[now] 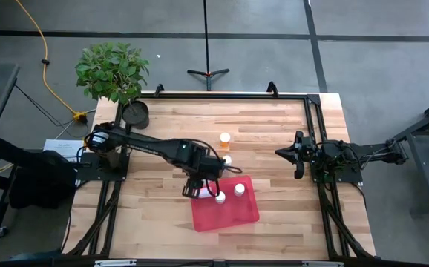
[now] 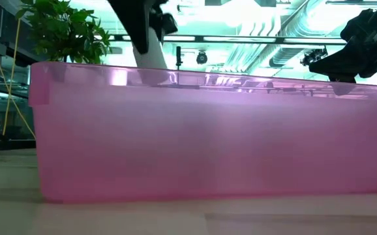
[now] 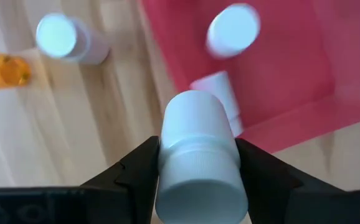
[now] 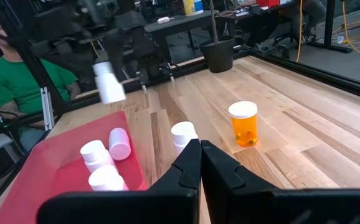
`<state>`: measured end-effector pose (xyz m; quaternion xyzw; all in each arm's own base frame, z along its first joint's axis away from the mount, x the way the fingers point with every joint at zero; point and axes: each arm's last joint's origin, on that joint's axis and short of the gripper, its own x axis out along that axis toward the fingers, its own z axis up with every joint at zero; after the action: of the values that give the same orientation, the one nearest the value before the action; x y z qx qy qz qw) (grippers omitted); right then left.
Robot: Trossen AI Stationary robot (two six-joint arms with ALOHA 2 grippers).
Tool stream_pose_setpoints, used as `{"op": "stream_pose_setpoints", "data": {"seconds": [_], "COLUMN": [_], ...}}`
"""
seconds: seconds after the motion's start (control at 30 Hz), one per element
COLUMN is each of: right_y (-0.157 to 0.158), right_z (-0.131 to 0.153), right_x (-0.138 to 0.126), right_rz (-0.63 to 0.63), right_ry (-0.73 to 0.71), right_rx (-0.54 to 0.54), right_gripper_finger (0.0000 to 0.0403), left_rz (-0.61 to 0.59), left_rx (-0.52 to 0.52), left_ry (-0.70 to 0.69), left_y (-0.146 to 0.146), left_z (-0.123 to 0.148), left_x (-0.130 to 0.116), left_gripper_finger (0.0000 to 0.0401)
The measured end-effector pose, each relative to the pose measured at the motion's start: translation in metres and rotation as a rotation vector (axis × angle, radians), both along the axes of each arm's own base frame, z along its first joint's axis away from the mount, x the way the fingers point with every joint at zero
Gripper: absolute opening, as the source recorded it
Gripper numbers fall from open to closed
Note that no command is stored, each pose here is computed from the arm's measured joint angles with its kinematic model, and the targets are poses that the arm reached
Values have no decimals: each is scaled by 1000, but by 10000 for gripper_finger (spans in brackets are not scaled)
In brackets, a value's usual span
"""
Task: Pick and place pill bottles into a basket
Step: Put the white pill bottle into the bin
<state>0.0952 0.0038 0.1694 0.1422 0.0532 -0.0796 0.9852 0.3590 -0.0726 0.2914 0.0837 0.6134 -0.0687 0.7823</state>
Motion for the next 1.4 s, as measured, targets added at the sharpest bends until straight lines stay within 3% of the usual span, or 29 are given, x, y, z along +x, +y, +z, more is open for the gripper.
{"op": "stream_pose_setpoints", "data": {"seconds": [0.3, 0.8, 1.07, 1.4], "right_y": [1, 1, 1, 1], "right_z": [0, -2, -2, -2], "right_x": [0, 2, 2, 2], "right_rz": [22, 30, 29, 25], "right_ry": [2, 23, 28, 28], "right_rx": [2, 3, 3, 2], "right_gripper_finger": [0, 0, 0, 0], "left_rz": [37, -29, -27, -25], "left_rx": [-31, -112, -104, -81], "left_ry": [-8, 52, 118, 113], "left_y": [-24, -72, -75, -75], "left_z": [-8, -44, -70, -75], "left_x": [3, 13, 21, 22], "left_gripper_finger": [218, 220, 220, 221]}}
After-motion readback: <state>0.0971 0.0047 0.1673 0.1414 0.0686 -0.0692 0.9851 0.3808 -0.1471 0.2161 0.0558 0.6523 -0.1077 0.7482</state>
